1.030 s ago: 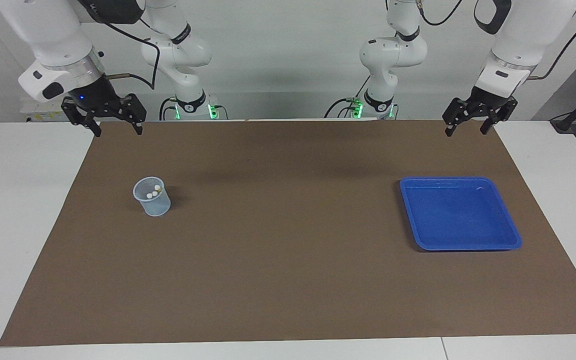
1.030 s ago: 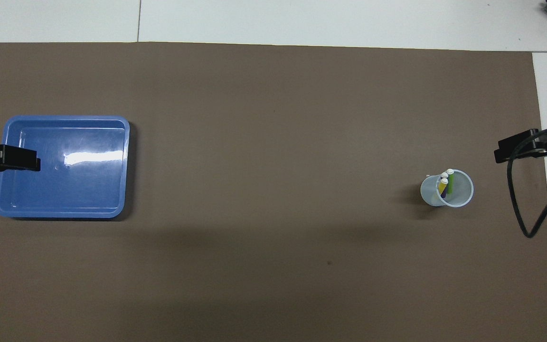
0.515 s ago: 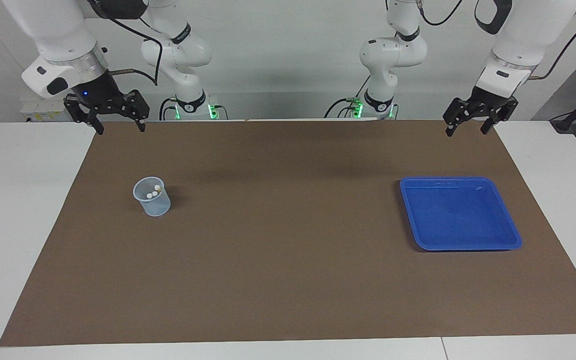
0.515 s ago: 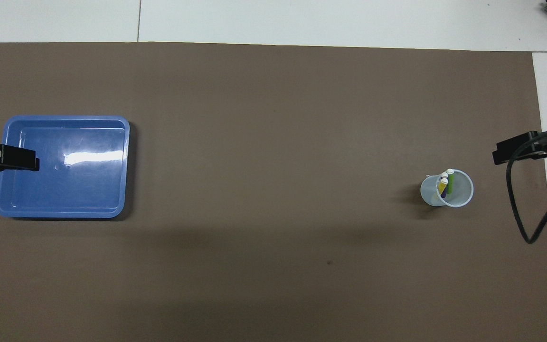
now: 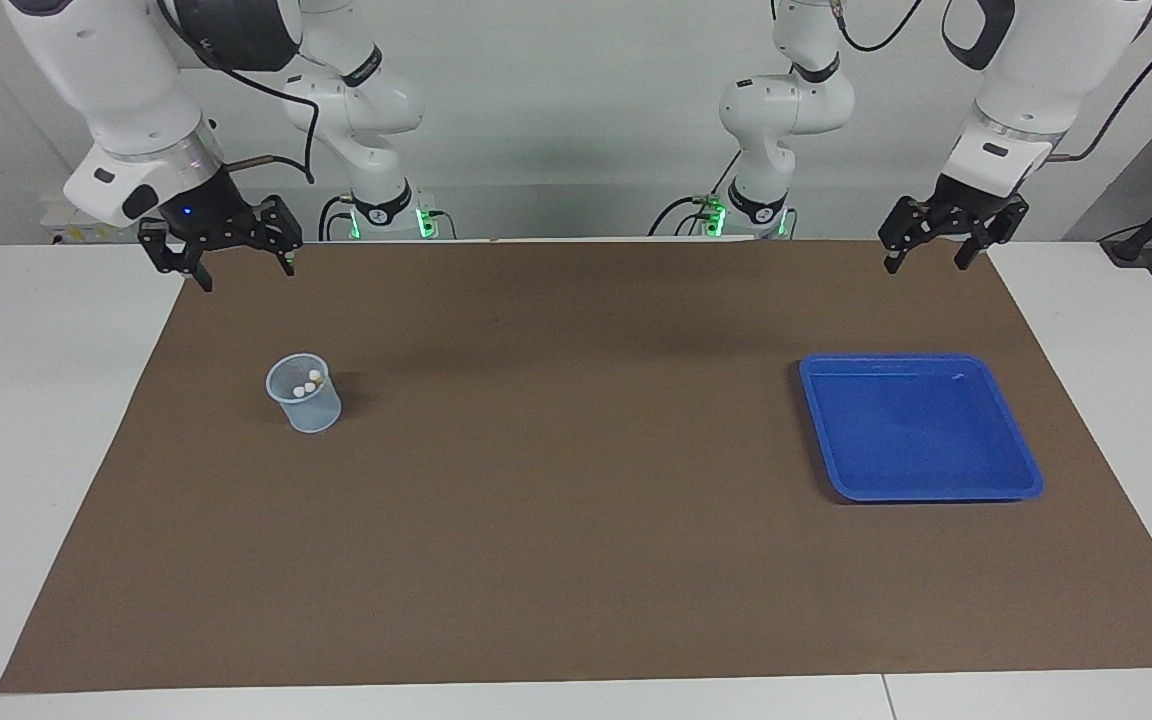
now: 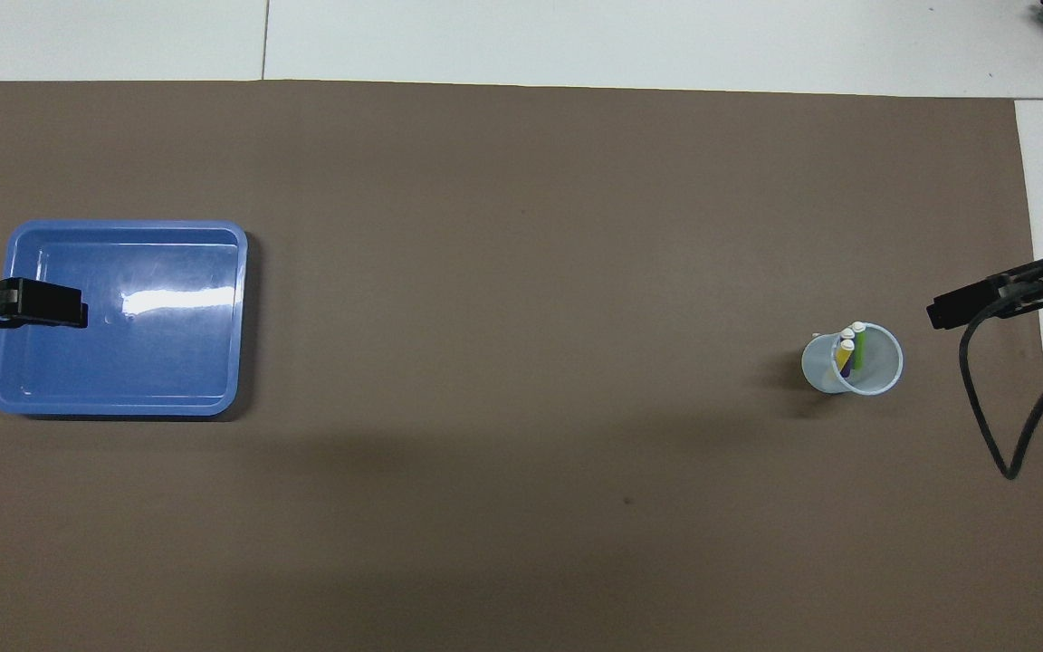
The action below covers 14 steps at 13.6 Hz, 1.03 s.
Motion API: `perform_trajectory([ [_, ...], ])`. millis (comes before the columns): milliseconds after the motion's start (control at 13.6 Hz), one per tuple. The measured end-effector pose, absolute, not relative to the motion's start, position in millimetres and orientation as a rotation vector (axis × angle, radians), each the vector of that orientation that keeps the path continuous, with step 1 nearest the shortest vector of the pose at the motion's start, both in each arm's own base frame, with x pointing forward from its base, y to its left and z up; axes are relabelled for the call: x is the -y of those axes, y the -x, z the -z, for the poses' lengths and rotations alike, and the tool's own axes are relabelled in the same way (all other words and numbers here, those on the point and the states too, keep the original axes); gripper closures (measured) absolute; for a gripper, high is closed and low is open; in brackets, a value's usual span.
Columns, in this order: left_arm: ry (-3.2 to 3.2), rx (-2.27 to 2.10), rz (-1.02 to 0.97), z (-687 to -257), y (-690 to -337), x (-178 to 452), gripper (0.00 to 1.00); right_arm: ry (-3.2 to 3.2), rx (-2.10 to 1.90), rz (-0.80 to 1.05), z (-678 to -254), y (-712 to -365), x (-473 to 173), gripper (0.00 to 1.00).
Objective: Right arm passes pens to left for tray arrangement
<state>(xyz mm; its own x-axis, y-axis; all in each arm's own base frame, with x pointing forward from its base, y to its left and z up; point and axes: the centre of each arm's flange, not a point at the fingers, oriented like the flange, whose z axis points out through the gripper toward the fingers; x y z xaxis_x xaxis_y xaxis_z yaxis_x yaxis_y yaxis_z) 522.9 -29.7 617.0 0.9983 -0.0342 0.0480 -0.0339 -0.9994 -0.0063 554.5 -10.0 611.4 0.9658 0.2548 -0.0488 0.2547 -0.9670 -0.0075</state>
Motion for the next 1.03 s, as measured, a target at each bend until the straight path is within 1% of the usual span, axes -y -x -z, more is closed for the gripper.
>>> perform_trajectory([
  [221,3.134,-0.072,0.074,-616,-522,36,0.0,3.098,0.515,-0.045,-603,-557,38,0.0],
  [515,3.171,-0.045,0.058,-613,-521,32,0.0,3.093,0.559,-0.074,-542,-561,38,0.0],
  [736,3.25,0.037,0.021,-603,-513,17,0.0,3.088,0.595,-0.091,-504,-558,43,0.0],
  [809,3.287,0.078,0.013,-599,-509,12,0.0,3.082,0.588,-0.104,-497,-556,43,0.01],
  [883,3.333,0.15,0.017,-595,-505,7,0.0,3.077,0.553,-0.107,-495,-555,42,0.09],
  [1030,3.408,0.379,0.036,-579,-496,4,0.0,3.069,0.382,-0.115,-489,-553,35,0.11],
])
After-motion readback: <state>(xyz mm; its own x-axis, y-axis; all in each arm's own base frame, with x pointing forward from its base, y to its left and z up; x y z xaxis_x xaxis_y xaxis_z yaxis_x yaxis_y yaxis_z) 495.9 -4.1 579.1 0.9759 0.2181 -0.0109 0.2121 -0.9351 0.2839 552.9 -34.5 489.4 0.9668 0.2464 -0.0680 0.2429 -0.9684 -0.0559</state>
